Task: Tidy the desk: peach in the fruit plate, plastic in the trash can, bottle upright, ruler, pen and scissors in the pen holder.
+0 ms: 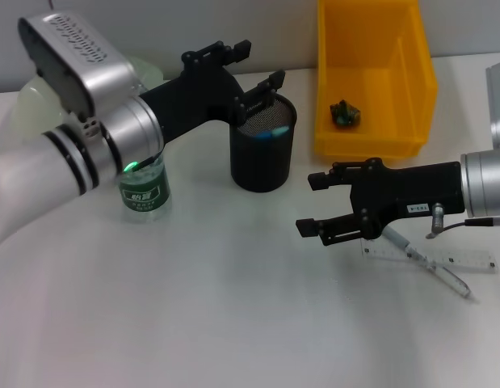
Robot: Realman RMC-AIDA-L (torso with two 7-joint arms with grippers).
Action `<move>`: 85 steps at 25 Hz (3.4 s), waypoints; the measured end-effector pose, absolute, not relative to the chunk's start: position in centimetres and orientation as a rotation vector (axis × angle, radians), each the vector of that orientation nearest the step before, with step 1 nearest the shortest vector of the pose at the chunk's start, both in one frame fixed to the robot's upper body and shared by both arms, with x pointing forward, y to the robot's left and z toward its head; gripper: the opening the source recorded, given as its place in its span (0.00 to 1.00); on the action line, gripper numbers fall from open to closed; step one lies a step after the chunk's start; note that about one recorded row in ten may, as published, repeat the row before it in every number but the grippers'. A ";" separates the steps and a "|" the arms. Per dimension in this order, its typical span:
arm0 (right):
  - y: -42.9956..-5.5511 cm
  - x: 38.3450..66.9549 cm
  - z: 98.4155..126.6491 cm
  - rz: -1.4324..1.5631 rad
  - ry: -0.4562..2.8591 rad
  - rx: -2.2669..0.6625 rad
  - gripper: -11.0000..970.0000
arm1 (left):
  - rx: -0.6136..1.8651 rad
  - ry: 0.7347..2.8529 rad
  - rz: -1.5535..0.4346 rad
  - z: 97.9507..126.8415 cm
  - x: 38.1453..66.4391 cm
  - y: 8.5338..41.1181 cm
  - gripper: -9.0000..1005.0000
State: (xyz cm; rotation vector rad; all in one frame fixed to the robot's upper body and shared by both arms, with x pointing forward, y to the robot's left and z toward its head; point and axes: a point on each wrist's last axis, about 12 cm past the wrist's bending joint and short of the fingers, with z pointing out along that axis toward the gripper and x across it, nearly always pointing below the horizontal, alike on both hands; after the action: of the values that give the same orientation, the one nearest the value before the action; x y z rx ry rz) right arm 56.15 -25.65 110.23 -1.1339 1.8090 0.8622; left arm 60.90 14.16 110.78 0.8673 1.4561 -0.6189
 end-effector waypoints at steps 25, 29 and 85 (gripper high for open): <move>-25.8 56.5 110.8 0.854 1.821 -1.137 0.87 | 1.013 1.484 -0.686 111.2 50.3 22.3 0.83; -25.9 56.6 110.9 0.853 1.829 -1.130 0.87 | 1.057 1.538 -0.668 111.2 49.3 22.4 0.83; -27.1 57.2 116.4 0.708 2.055 -1.195 0.85 | 1.183 1.852 -0.603 111.0 47.6 27.3 0.82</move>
State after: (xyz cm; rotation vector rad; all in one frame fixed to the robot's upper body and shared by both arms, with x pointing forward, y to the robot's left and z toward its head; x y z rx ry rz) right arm 57.23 -27.10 116.44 -1.1952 2.0547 0.7075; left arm 47.56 27.29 111.03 1.1829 1.8522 -0.6028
